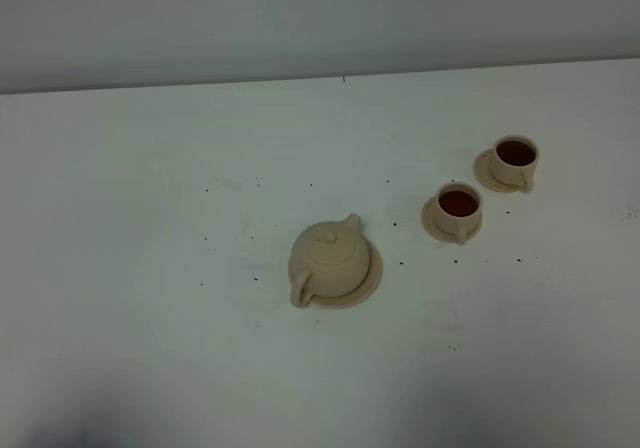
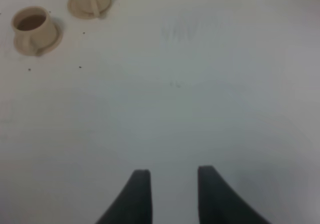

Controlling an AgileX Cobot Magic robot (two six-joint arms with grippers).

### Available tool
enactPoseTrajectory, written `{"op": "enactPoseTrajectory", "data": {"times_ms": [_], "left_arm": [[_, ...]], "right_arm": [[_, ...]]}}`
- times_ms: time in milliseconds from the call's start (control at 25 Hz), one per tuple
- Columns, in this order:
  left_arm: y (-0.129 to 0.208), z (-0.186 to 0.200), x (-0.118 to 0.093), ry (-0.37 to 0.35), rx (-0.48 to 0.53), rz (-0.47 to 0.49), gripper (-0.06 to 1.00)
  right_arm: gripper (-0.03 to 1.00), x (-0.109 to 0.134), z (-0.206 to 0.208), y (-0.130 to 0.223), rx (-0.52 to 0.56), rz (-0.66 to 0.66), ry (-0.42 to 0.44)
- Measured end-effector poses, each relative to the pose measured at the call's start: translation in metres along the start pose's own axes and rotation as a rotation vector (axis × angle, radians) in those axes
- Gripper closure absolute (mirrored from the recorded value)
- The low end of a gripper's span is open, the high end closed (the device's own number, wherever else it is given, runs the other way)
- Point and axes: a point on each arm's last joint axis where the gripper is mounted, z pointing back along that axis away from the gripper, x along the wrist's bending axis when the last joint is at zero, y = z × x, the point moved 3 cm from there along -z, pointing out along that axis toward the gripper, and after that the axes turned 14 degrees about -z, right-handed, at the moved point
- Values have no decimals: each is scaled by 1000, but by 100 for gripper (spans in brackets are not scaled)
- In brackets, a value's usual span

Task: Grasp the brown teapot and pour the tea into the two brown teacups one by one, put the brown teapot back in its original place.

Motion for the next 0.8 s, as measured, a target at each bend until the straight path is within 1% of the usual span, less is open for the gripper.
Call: {"op": "enactPoseTrajectory", "data": {"times_ms": [800], "left_arm": [[0, 0, 0, 0, 0, 0, 54]], "right_arm": [[73, 0, 0, 0, 0, 0, 0]]}}
